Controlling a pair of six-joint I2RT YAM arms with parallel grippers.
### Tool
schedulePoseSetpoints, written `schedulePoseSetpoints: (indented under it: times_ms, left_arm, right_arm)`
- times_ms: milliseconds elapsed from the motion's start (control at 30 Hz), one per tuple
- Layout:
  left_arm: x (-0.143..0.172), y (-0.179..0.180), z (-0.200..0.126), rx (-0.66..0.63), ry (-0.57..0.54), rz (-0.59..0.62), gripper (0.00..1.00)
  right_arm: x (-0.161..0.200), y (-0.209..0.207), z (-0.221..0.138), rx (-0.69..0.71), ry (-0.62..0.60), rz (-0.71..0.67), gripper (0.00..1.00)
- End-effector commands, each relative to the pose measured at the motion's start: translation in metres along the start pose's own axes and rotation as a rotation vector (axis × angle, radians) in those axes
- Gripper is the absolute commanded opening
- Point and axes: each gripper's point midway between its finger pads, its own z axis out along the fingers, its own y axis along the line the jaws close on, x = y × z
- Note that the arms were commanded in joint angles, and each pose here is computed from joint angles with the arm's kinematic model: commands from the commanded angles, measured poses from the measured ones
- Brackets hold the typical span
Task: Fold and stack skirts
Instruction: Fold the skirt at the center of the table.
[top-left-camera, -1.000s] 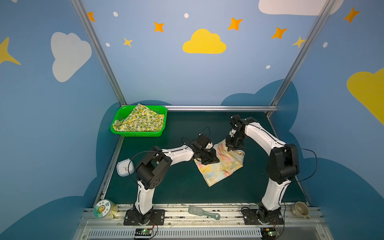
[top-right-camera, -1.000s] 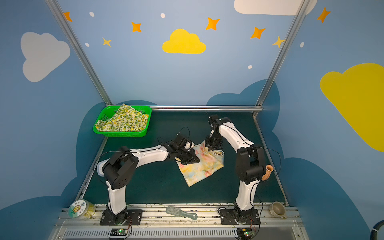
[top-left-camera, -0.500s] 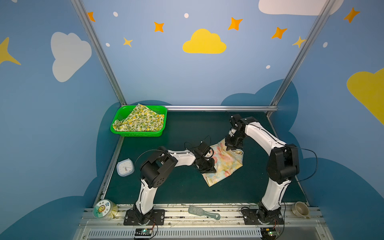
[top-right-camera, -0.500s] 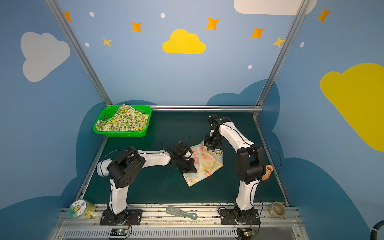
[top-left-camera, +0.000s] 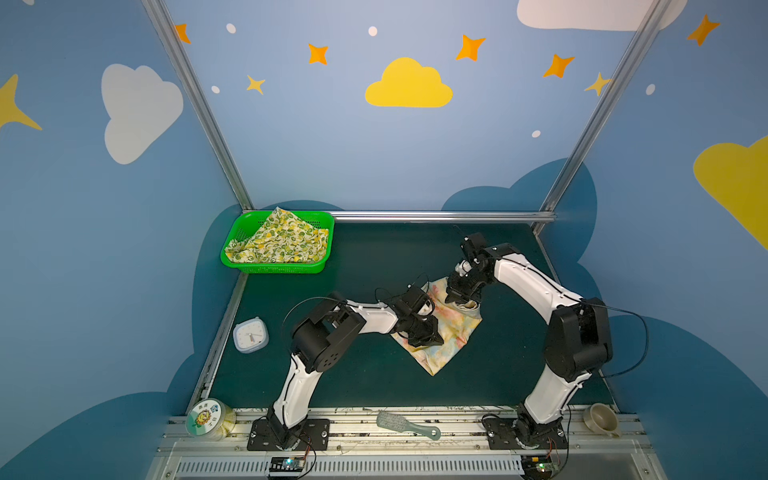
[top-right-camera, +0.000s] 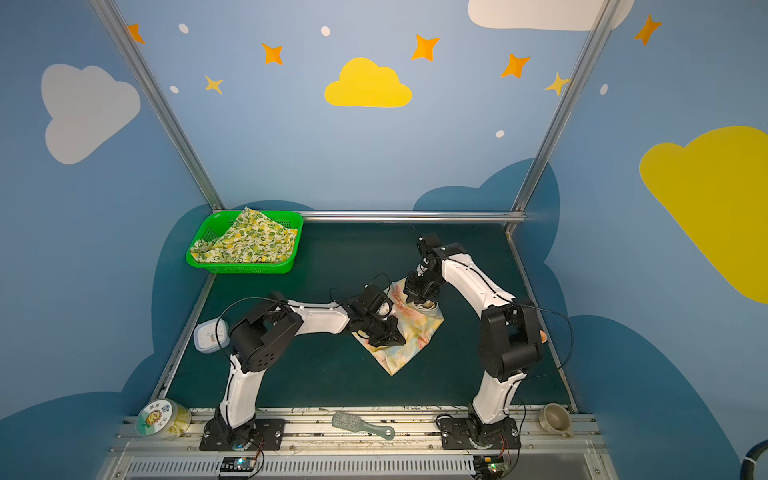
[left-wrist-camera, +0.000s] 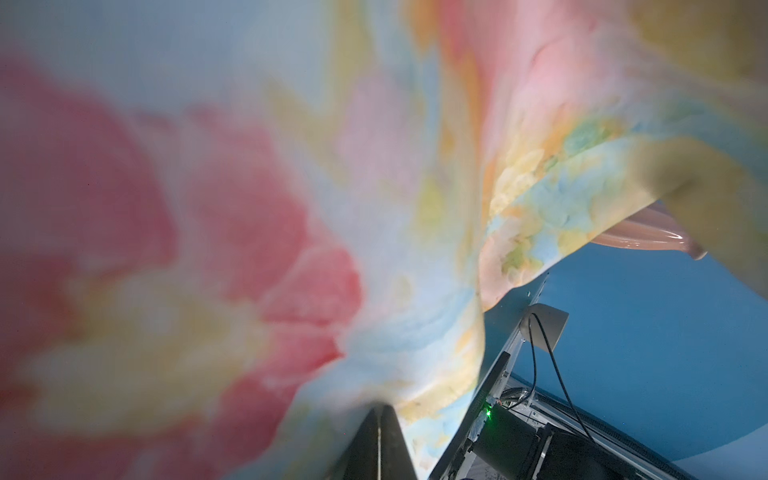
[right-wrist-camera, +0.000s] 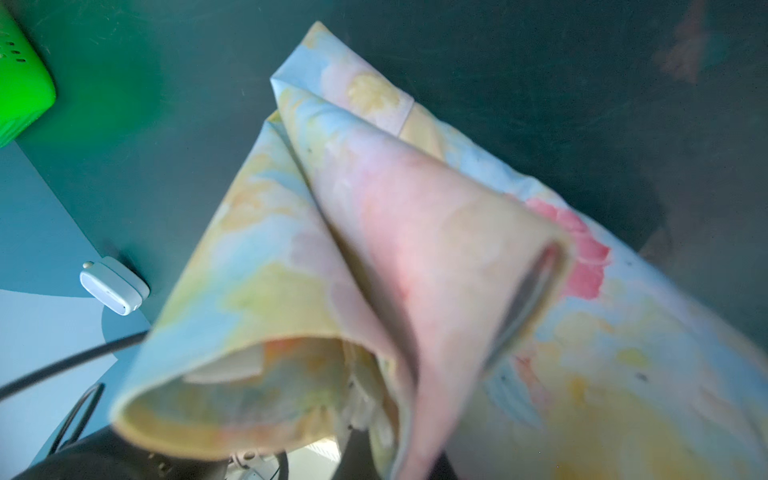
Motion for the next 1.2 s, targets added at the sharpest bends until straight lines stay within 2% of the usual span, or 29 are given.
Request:
schedulePoseSetpoints:
  times_ms: [0,133,267,500,800,1167]
  left_arm:
    - [0.002,0.033,0.01,-0.1,-0.01,-0.049,0.07]
    - [0.003,0.02,-0.006,-0.088,-0.025,-0.031,0.07]
    - [0.007,0.006,-0.035,-0.067,-0.049,-0.025,0.08]
    - [0.02,0.032,-0.068,-0.152,-0.058,-0.048,0.08]
    - [0.029,0.07,-0.057,-0.231,-0.03,-0.082,0.07]
    - [0.028,0.084,-0.051,-0.258,-0.022,-0.103,0.06]
  right_arm:
    - [0.006,0.011,0.001,-0.041,-0.019,0.014,0.0]
    - [0.008,0.012,0.007,-0.031,-0.023,0.01,0.0]
    - [0.009,0.012,0.011,-0.012,-0.029,0.002,0.0]
    - [0.012,0.016,0.02,0.005,-0.037,-0.014,0.0]
    - [0.023,0.027,0.029,0.018,-0.028,-0.051,0.0]
    - [0.048,0.043,0.052,-0.012,0.007,-0.079,0.0]
